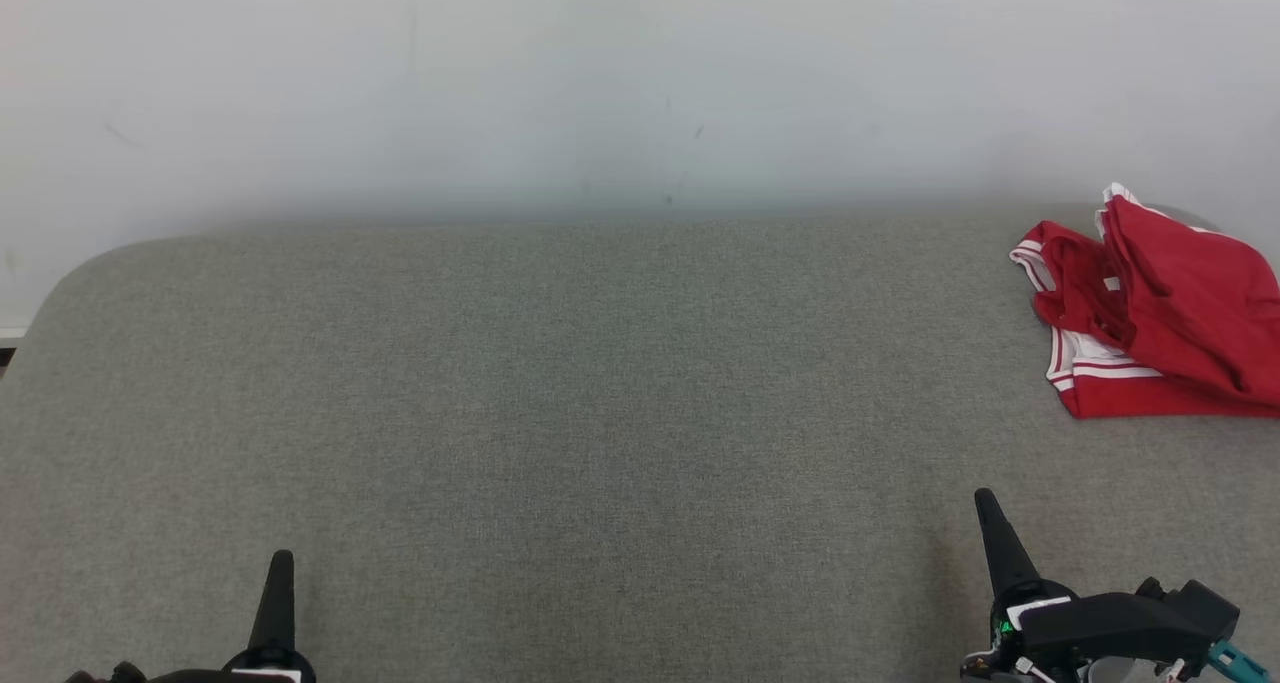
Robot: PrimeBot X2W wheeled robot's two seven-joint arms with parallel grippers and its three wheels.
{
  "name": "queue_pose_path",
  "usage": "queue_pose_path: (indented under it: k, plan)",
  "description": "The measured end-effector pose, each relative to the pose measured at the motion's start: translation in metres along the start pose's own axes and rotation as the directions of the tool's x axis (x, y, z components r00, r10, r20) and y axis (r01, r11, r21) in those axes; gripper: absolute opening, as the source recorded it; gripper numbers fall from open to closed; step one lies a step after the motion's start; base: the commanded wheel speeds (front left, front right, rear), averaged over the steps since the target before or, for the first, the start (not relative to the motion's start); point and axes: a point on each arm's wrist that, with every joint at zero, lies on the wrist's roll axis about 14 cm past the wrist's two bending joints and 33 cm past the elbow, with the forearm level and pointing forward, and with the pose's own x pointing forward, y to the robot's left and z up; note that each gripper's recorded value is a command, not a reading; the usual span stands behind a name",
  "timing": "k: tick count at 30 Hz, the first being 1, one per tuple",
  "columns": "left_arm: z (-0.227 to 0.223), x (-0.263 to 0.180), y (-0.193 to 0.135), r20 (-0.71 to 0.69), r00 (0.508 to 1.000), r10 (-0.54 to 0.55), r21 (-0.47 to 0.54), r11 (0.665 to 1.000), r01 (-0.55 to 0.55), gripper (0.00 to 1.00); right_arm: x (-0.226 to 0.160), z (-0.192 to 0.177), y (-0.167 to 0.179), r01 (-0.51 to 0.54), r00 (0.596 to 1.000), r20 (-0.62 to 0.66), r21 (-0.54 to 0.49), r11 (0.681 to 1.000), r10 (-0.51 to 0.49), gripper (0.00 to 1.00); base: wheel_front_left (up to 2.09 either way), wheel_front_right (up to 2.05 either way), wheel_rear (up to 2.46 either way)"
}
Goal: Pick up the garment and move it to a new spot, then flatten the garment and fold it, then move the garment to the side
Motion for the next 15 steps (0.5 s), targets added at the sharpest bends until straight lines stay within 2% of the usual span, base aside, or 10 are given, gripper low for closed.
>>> queue_pose_path:
  k: [15]
  plan:
    - [0.0015,0.0037,-0.0071,-0.004,1.000,-0.027,-0.134,0.991,0.027,0.00,0.0046,-0.0002,0.0055,-0.017,1.000,-0.008,0.131,0.991,0.018,0.00,0.00,0.00,0.00]
